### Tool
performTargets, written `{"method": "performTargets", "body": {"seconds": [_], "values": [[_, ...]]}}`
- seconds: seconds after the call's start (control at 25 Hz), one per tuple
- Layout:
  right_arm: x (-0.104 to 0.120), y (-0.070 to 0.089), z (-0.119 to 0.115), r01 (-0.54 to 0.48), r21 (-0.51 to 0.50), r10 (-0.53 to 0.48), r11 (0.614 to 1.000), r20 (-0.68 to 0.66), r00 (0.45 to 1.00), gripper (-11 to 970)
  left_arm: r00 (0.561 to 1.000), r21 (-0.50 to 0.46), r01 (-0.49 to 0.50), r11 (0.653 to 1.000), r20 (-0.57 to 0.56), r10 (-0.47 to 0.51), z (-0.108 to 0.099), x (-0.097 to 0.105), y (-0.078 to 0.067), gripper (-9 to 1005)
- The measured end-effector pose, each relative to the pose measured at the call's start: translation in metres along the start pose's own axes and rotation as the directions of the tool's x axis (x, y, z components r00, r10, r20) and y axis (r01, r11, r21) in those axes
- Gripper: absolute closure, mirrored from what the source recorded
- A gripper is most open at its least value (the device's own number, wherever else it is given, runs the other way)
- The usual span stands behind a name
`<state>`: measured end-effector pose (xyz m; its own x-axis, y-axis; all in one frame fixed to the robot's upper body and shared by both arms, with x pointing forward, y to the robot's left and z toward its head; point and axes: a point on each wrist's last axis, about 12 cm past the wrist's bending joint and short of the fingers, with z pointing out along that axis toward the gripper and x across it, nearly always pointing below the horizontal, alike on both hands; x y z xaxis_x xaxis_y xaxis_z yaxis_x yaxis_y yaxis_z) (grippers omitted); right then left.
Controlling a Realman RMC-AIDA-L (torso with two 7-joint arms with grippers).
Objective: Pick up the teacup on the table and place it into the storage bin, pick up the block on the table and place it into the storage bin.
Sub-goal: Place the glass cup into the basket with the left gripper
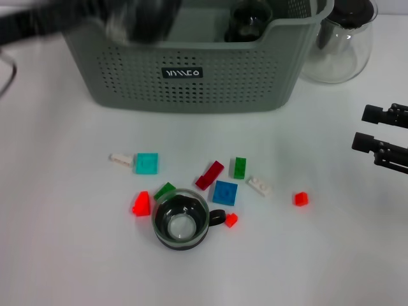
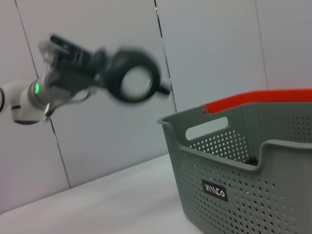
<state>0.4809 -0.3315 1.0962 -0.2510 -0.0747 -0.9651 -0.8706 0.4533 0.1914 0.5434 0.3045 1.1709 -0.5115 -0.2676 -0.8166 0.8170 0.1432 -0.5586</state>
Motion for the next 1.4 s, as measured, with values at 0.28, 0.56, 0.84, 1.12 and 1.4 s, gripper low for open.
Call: {"method": "performTargets", "body": {"seconds": [0.28,0.56,0.84,1.12,1.4], "values": [[-0.001,0.0,-0.001,0.001,-0.007,-0.001,1.0,0.001,1.0,346,0.999,-0.05,-0.016,0.999,-0.031,0.015,0.054,-0.076,0.013,947],[0.003,0.003,-0.005,-0.011,0.001,0.011,1.0,-0.002,1.0,346,0.933,-0.282,-0.166,0.945,-0.354,0.058,0.148,-0.122,0.026,947],[0.003,0.003,-0.003,-0.012,-0.005,0.012,1.0,0.0,1.0,347,0.764,-0.459,-0.398,0.794,-0.646,0.009,0.213,-0.101,0.05,948],[0.004,0.003,-0.002,-0.015,0.004,0.015,1.0,0.001,1.0,347,0.633,-0.482,-0.588,0.65,-0.774,0.0,0.236,-0.047,0.072,935],[0.005,0.003,-0.001,-0.023,-0.001,0.023,1.0,0.003,1.0,347,0.612,-0.485,-0.603,0.634,-0.79,-0.022,0.242,-0.026,0.079,917]]}}
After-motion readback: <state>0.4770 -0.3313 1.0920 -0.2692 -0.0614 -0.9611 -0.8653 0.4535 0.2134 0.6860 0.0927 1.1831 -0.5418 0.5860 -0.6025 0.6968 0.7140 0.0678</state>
